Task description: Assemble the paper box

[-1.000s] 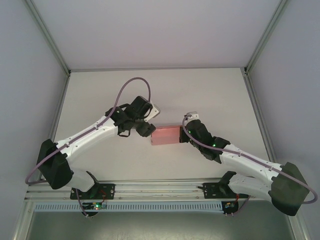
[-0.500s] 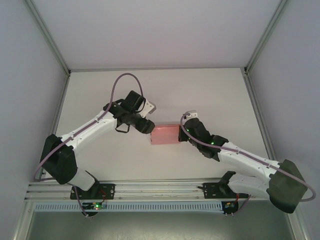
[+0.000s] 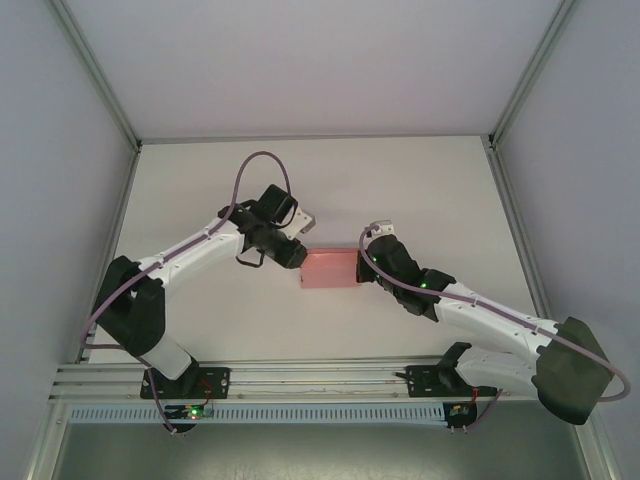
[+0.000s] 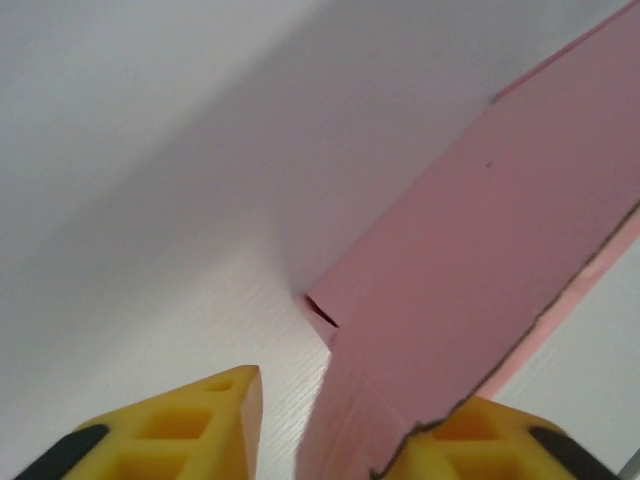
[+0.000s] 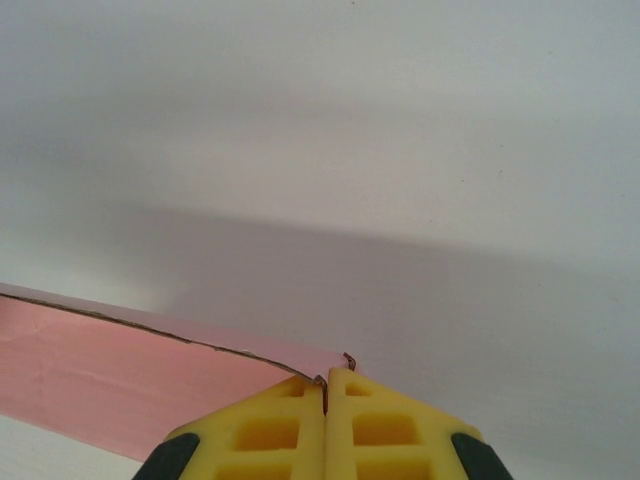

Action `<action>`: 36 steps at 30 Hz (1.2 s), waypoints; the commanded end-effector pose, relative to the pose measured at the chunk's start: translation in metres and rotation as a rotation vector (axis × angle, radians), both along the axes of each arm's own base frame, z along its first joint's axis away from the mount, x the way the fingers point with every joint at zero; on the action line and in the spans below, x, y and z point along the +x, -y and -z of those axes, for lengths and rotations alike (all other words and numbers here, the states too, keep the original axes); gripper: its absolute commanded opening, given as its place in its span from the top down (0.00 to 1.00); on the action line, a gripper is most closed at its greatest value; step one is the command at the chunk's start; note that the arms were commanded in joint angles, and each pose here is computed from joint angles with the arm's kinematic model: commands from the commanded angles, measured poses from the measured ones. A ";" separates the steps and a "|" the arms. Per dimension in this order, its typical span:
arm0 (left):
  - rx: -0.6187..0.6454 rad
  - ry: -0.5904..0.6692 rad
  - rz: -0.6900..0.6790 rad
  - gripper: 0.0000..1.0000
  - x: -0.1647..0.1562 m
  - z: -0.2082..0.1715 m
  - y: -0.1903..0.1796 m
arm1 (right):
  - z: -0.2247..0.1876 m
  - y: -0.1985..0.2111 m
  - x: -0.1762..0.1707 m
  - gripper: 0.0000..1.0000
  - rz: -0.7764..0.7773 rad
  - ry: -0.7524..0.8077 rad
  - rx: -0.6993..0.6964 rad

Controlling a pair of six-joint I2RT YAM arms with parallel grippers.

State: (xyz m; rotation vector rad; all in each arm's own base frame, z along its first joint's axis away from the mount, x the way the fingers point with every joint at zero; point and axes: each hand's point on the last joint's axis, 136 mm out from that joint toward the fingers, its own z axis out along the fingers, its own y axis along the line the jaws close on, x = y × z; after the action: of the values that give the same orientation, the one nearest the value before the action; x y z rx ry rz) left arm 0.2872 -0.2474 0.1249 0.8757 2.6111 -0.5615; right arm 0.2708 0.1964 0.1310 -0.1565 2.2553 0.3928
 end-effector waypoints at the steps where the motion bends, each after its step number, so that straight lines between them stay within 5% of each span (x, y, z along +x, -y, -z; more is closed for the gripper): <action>1: -0.072 -0.013 -0.032 0.69 0.002 -0.025 0.007 | 0.028 0.007 -0.017 1.00 -0.029 -0.096 -0.101; 17: 0.012 0.000 -0.077 0.67 -0.001 -0.014 -0.011 | 0.024 0.008 -0.018 1.00 -0.034 -0.073 -0.139; 25: -0.086 -0.018 -0.087 1.00 0.002 -0.029 0.006 | 0.031 0.007 -0.019 1.00 -0.046 -0.077 -0.176; 36: -0.196 -0.195 -0.264 1.00 -0.004 -0.050 0.018 | 0.036 0.012 -0.021 1.00 -0.015 -0.003 -0.409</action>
State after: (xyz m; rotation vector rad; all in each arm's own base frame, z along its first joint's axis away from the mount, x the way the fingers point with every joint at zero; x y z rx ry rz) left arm 0.2816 -0.2528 0.1514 0.5535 2.7138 -0.7033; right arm 0.2679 0.1983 0.1272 -0.2485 2.2174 0.0986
